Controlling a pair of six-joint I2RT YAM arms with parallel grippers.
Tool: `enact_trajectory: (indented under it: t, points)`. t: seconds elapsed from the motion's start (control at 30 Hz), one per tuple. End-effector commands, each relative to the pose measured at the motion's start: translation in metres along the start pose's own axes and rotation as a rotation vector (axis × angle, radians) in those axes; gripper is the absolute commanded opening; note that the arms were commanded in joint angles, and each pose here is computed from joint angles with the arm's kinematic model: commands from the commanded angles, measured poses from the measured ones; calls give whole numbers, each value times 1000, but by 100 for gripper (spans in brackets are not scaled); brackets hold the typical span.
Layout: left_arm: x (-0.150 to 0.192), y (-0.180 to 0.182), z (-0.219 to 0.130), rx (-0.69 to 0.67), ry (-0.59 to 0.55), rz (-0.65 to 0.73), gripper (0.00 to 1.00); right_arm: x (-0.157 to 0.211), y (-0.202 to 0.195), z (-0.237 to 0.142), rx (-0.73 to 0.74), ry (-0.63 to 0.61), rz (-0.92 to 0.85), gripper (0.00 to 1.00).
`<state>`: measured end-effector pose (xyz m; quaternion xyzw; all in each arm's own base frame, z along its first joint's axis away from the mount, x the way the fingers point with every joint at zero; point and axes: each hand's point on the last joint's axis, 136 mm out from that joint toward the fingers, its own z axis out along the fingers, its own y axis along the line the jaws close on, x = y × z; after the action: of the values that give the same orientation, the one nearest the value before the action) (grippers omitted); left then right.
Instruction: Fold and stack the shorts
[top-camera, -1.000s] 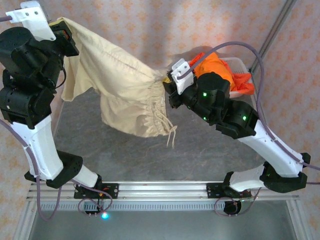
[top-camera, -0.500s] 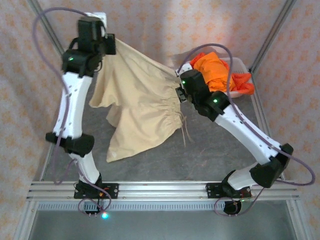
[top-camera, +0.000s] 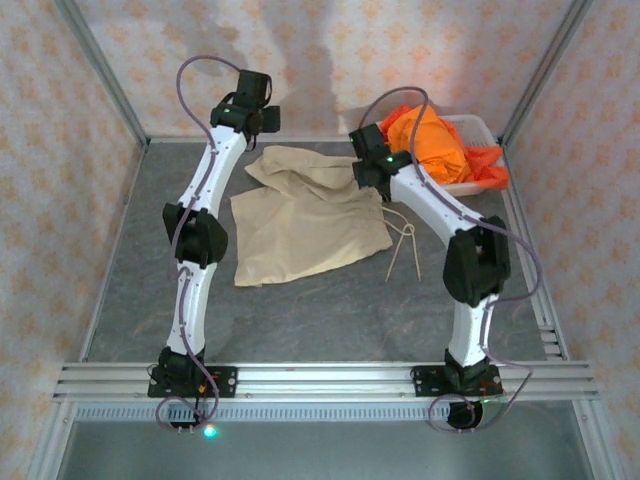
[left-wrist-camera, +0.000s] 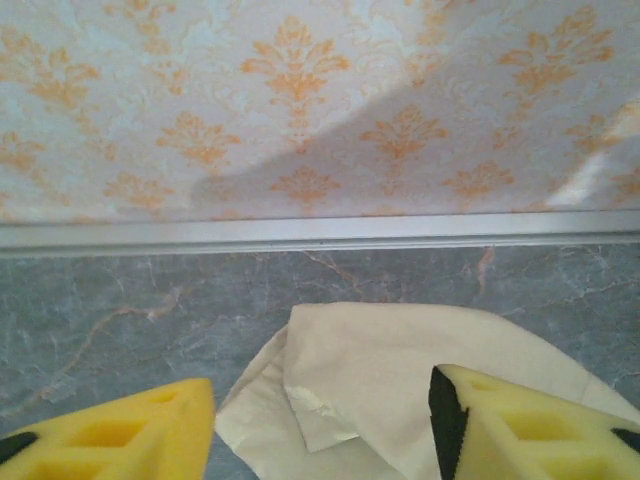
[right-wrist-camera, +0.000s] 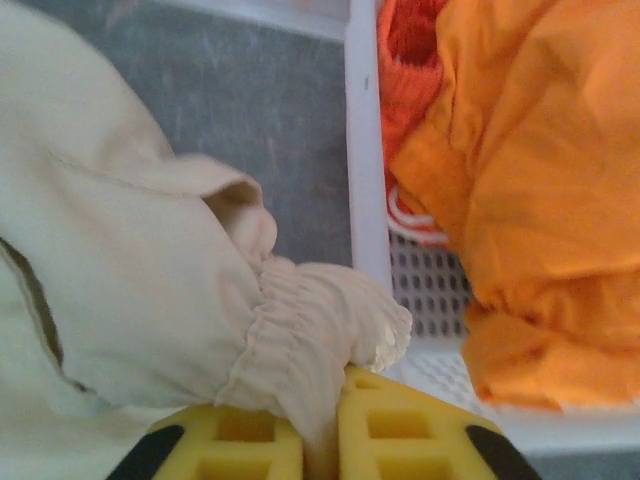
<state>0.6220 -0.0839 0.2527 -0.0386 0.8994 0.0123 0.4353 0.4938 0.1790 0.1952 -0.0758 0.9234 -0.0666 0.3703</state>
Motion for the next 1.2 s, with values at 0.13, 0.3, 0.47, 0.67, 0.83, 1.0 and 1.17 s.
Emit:
enact_trajectory:
  t: [0.13, 0.3, 0.47, 0.67, 0.83, 1.0, 1.17]
  points:
    - [-11, 9, -117, 95, -36, -146, 82, -44, -12, -21, -32, -44, 132, 34]
    - [60, 12, -150, 172, 35, -261, 89, -52, -9, -37, -99, -39, 122, 54]
    - [144, 22, -163, 130, 150, -318, 92, -65, -8, -94, -243, -225, 129, 76]
    - [235, 39, -169, 34, 284, -429, 96, -15, 1, -124, -388, -223, 88, 91]
    - [292, 51, -178, -38, 344, -520, 97, 56, 16, -118, -464, -122, 108, 91]
    - [335, 43, -179, -39, 411, -497, 92, 125, 22, -99, -438, -9, 73, 91]
    - [359, 38, -162, -65, 472, -453, 85, 153, 26, -87, -427, 49, 96, 91]
